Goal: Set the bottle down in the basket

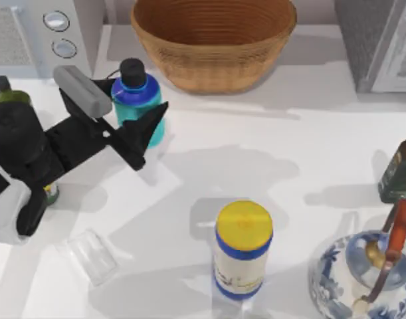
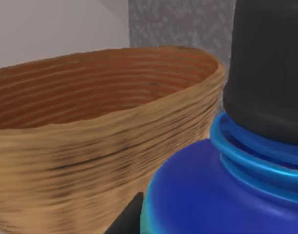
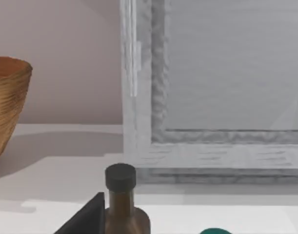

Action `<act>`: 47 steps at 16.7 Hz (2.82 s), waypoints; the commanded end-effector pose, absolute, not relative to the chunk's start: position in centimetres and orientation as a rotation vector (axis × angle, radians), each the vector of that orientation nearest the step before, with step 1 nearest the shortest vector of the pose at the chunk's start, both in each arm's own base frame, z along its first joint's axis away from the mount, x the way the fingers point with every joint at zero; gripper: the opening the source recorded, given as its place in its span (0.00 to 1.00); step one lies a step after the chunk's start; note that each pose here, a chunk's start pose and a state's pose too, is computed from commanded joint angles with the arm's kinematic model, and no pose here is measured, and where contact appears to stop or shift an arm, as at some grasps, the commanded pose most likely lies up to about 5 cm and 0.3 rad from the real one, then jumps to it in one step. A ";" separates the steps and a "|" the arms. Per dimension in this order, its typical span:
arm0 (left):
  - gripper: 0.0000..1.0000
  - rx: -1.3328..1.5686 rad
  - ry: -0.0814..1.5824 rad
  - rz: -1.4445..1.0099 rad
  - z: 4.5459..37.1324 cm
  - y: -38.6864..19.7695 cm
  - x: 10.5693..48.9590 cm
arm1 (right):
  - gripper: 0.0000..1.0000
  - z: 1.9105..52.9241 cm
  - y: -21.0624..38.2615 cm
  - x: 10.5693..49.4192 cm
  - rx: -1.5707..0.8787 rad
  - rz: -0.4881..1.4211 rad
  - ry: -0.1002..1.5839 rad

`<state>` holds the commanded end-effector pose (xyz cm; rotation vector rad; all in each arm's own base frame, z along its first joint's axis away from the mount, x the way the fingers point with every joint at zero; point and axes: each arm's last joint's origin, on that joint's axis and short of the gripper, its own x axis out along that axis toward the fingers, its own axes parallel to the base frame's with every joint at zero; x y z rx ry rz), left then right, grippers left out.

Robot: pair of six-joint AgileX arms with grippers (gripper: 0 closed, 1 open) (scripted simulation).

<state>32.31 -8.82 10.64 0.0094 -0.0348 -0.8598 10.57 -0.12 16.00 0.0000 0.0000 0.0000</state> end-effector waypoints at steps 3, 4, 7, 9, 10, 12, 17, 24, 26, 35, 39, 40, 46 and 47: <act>0.00 0.005 -0.020 -0.837 12.2 -6.0 30.1 | 1.00 16.0 -0.1 10.6 0.000 0.000 0.000; 0.00 0.004 -0.015 -0.830 12.5 -5.2 29.3 | 1.00 16.0 -0.1 10.6 0.000 0.000 0.000; 0.00 0.000 -0.005 -0.813 13.2 -3.6 27.6 | 1.00 16.0 -0.1 10.6 0.000 0.000 0.000; 0.00 0.000 -0.003 -0.807 13.4 -3.1 27.0 | 1.00 16.0 -0.1 10.6 0.000 0.000 0.000; 0.00 0.000 -0.003 -0.807 13.4 -3.1 27.0 | 1.00 16.0 -0.1 10.6 0.000 0.000 0.000; 0.00 0.000 -0.003 -0.807 13.4 -3.1 27.0 | 1.00 16.0 -0.1 10.6 0.000 0.000 0.000; 0.00 -0.004 0.011 -0.815 13.5 -3.7 28.7 | 1.00 16.0 -0.1 10.6 0.000 0.000 0.000; 0.00 0.004 -0.017 -0.833 18.0 -8.1 39.1 | 1.00 16.0 -0.1 10.6 0.000 0.000 0.000; 0.00 0.011 -0.053 -0.834 21.2 -10.1 42.4 | 1.00 16.0 -0.1 10.6 0.000 0.000 0.000; 0.00 -0.001 -0.007 -0.825 27.3 -16.4 47.7 | 1.00 16.0 -0.1 10.6 0.000 0.000 0.000; 0.00 -0.001 -0.006 -0.825 27.3 -16.5 47.8 | 1.00 16.0 -0.1 10.6 0.000 0.000 0.000; 0.00 0.001 -0.012 -0.820 27.5 -16.2 47.7 | 1.00 16.0 -0.1 10.6 0.000 0.000 0.000; 0.00 0.000 -0.007 -0.825 25.7 -18.4 49.8 | 1.00 16.0 -0.1 10.6 0.000 0.000 0.000; 0.00 -0.001 -0.006 -0.826 25.3 -18.9 50.3 | 1.00 16.0 -0.1 10.6 0.000 0.000 0.000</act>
